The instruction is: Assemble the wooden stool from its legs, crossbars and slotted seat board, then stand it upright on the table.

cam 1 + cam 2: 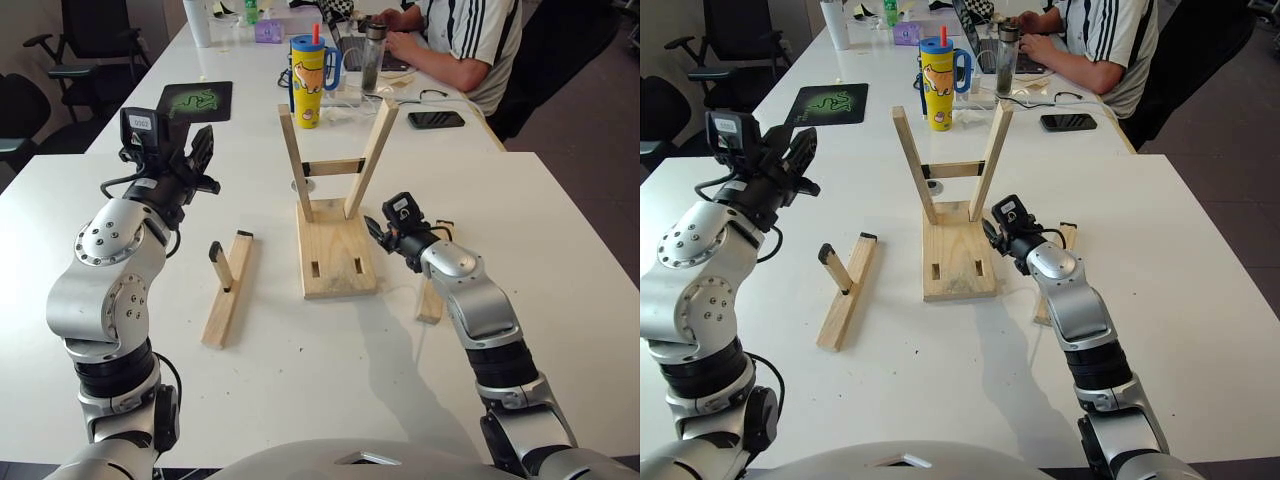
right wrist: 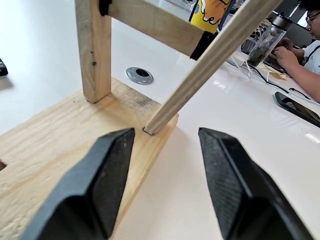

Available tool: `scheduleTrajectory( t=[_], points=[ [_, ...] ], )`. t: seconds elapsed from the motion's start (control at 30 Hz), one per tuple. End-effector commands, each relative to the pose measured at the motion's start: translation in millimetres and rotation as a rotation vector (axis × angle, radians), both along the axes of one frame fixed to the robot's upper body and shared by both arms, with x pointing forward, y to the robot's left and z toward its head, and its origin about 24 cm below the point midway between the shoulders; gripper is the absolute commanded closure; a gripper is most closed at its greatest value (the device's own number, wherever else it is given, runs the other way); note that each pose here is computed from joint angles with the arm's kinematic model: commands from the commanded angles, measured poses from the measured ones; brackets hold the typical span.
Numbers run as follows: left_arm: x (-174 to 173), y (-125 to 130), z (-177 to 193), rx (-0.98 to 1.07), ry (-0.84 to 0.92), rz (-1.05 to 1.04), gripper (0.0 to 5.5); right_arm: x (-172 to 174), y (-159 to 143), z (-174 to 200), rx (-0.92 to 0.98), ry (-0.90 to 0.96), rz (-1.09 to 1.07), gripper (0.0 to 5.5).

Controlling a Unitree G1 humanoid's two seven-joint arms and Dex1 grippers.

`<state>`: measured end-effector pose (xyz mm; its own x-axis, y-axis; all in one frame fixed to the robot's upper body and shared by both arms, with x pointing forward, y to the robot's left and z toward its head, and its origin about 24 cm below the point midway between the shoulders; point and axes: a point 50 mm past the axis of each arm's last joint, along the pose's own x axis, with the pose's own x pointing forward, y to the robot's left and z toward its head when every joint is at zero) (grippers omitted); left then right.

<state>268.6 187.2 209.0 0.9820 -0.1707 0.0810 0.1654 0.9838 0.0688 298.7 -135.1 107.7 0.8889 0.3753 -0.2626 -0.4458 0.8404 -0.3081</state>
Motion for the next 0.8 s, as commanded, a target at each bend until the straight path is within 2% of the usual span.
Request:
scheduleTrajectory(
  t=[0.03,0.17,0.23,0.37,0.6,0.7,0.8],
  points=[
    [-7,-2,-57,0.083,0.23,-0.004,3.95,4,4,7,0.001,-0.022,0.017,3.14],
    [-23,7,-136,0.144,0.476,0.035,3.95,5,4,10,0.012,-0.027,0.017,3.14],
    [-26,12,-151,0.142,0.502,0.053,3.95,4,6,11,0.015,-0.028,0.02,3.14],
    [-10,9,-116,0.078,0.343,0.047,3.95,4,7,9,0.013,-0.023,0.026,3.14],
    [-4,-2,-67,0.048,0.197,-0.004,3.95,4,6,9,0.015,-0.022,0.016,3.14],
    [-4,-5,-61,0.055,0.193,-0.018,3.95,5,5,9,0.015,-0.024,0.009,3.14],
    [-7,-1,-70,0.068,0.234,-0.004,3.95,5,5,9,0.016,-0.026,0.009,3.14]
  ],
)
